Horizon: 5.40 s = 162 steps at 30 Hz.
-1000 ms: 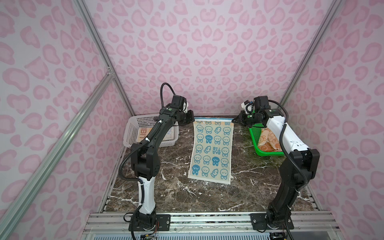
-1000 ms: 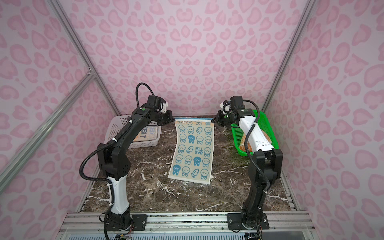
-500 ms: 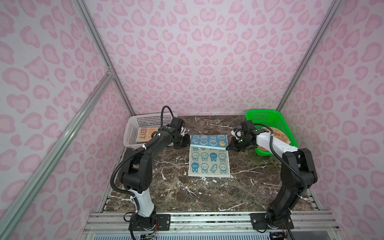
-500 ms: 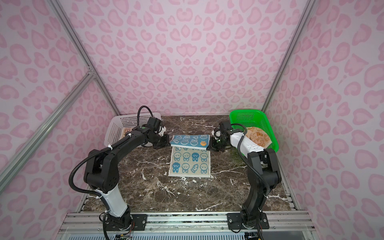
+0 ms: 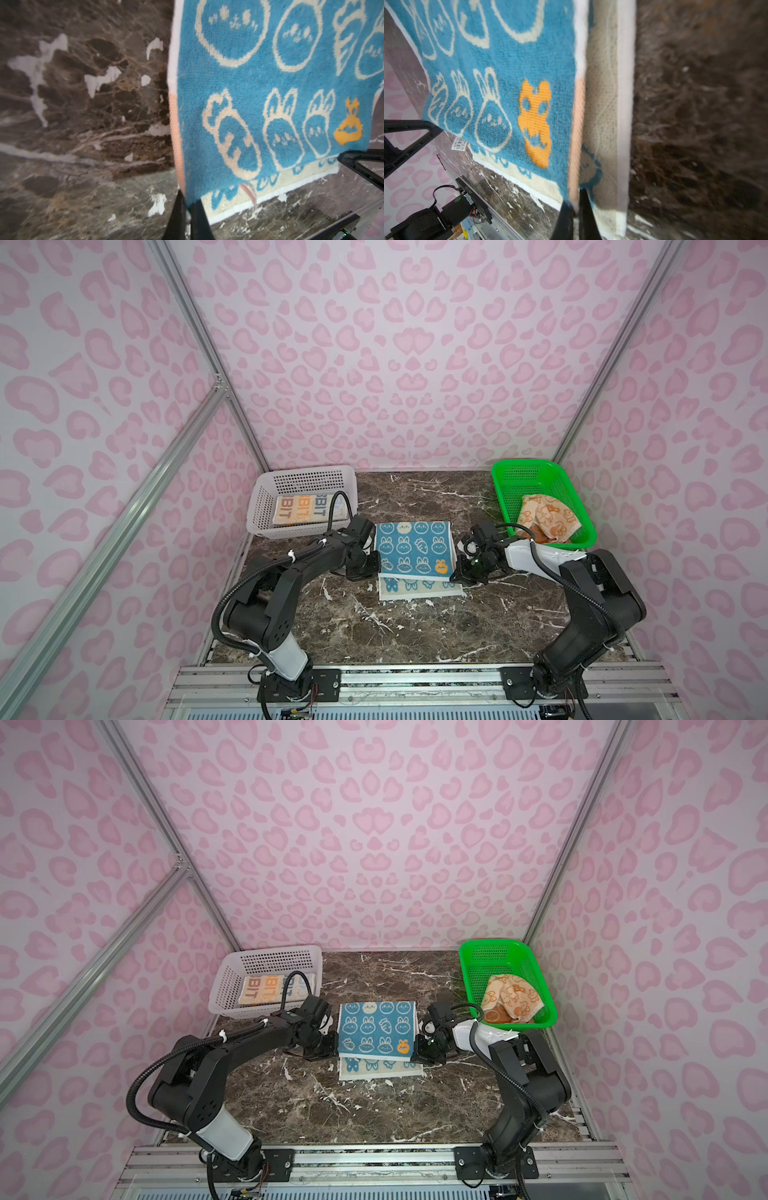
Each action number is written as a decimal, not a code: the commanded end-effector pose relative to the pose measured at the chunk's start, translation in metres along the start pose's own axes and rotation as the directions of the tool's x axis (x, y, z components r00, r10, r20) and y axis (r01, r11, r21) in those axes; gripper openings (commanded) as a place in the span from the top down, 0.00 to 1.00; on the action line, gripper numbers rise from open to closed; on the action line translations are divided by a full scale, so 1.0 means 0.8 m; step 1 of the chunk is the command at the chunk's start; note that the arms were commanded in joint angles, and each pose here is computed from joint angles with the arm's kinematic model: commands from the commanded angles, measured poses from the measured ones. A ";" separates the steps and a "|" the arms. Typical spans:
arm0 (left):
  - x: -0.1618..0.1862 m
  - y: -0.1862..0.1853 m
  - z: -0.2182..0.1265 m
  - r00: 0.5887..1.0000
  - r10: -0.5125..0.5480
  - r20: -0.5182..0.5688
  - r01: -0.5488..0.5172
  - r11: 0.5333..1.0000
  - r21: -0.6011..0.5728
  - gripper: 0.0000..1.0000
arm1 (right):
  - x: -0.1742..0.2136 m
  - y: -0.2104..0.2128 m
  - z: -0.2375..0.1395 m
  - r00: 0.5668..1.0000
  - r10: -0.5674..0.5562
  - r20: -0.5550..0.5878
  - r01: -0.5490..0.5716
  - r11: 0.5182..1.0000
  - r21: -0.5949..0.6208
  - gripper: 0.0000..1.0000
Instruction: Fold and stack the towels
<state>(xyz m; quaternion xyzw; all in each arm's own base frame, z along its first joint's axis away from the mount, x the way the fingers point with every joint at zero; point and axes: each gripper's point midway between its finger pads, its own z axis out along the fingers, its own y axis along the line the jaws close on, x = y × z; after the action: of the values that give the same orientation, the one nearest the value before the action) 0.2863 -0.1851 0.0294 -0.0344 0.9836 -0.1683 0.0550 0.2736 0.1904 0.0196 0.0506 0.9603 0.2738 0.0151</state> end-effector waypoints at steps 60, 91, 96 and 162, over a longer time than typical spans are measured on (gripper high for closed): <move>0.022 -0.043 0.000 0.996 0.050 -0.071 -0.050 0.999 0.009 0.97 | -0.019 -0.024 -0.027 1.000 0.002 0.020 -0.003 0.998 0.062 1.00; 0.011 -0.037 -0.018 0.993 0.074 -0.086 -0.075 0.997 -0.008 0.97 | -0.015 -0.003 -0.036 0.999 0.001 0.035 -0.002 1.000 0.030 1.00; 0.020 -0.041 -0.002 0.991 0.070 -0.117 -0.068 0.997 0.020 0.97 | -0.009 -0.015 -0.018 1.000 0.024 0.014 -0.024 0.999 0.035 1.00; -0.031 -0.088 -0.049 0.987 0.125 0.105 -0.137 0.984 0.115 0.02 | -0.043 0.084 -0.071 0.990 -0.060 0.127 0.075 0.990 -0.116 0.02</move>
<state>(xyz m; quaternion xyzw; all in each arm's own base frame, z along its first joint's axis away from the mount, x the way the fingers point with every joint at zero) 0.2895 -0.2352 0.0669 -0.0068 0.9703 -0.2320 0.0687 0.3031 0.2192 0.0905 0.0434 0.9347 0.3437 0.0798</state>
